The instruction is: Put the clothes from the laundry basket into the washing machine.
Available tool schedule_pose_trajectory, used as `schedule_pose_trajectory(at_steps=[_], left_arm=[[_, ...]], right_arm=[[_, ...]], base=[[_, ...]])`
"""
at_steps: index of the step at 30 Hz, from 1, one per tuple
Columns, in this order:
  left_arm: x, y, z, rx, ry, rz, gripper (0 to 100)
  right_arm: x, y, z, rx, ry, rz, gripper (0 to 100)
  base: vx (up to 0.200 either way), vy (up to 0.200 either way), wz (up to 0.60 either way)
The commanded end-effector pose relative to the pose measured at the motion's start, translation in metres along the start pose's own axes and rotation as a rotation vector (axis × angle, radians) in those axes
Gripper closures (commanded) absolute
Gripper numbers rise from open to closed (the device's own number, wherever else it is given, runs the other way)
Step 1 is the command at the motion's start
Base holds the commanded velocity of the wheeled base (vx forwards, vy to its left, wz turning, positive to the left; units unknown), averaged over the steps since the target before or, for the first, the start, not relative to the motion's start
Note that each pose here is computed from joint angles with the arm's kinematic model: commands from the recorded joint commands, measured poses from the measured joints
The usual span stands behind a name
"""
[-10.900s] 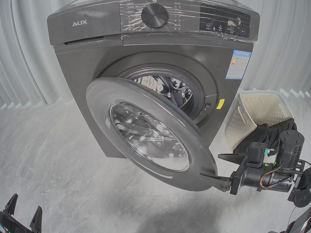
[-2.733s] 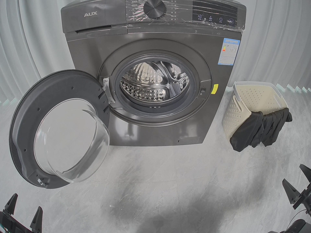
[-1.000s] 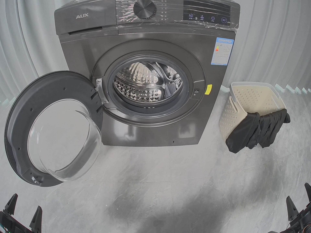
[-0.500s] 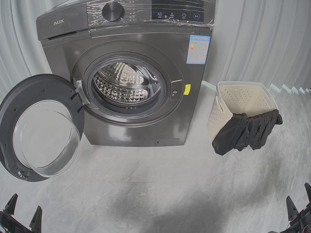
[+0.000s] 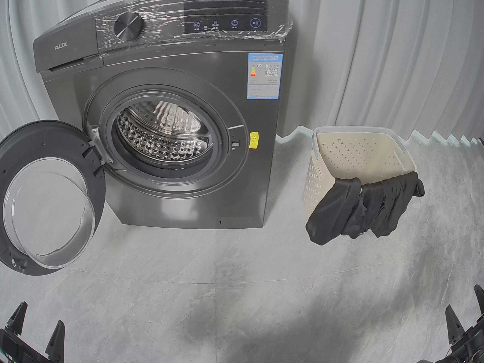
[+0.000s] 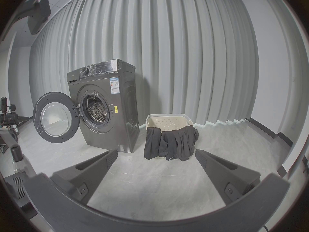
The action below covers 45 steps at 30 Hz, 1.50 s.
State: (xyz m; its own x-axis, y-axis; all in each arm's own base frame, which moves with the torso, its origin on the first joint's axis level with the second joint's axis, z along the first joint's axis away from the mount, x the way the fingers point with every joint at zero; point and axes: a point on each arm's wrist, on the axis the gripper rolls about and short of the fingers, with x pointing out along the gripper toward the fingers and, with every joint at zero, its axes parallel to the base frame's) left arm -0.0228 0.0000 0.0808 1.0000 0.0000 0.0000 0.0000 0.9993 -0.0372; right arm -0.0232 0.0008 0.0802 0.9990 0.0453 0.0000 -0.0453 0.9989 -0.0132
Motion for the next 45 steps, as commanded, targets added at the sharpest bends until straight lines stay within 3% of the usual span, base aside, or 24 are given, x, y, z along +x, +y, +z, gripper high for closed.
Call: schedule_pose_trajectory(at_steps=[1,7,13,25,45], left_arm=[[0.0000,0.0002,-0.0048,0.000,0.000,0.000,0],[0.0000,0.0002,-0.0048,-0.001,0.000,0.000,0],[0.0000,0.0002,-0.0048,-0.001,0.000,0.000,0],[0.0000,0.0002,-0.0048,0.000,0.000,0.000,0],[0.0000,0.0002,-0.0048,0.000,0.000,0.000,0]], right_arm=[[0.0002,0.0001,-0.0048,0.000,0.003,0.001,0],[0.0002,0.0001,-0.0048,0.000,0.003,0.001,0],[0.0002,0.0001,-0.0048,0.000,0.003,0.001,0],[0.0002,0.0001,-0.0048,0.000,0.003,0.001,0],[0.0002,0.0001,-0.0048,0.000,0.003,0.001,0]], base=[[0.000,0.000,0.00],[0.000,0.000,0.00],[0.200,0.000,0.00],[0.000,0.000,0.00],[0.000,-0.200,0.00]])
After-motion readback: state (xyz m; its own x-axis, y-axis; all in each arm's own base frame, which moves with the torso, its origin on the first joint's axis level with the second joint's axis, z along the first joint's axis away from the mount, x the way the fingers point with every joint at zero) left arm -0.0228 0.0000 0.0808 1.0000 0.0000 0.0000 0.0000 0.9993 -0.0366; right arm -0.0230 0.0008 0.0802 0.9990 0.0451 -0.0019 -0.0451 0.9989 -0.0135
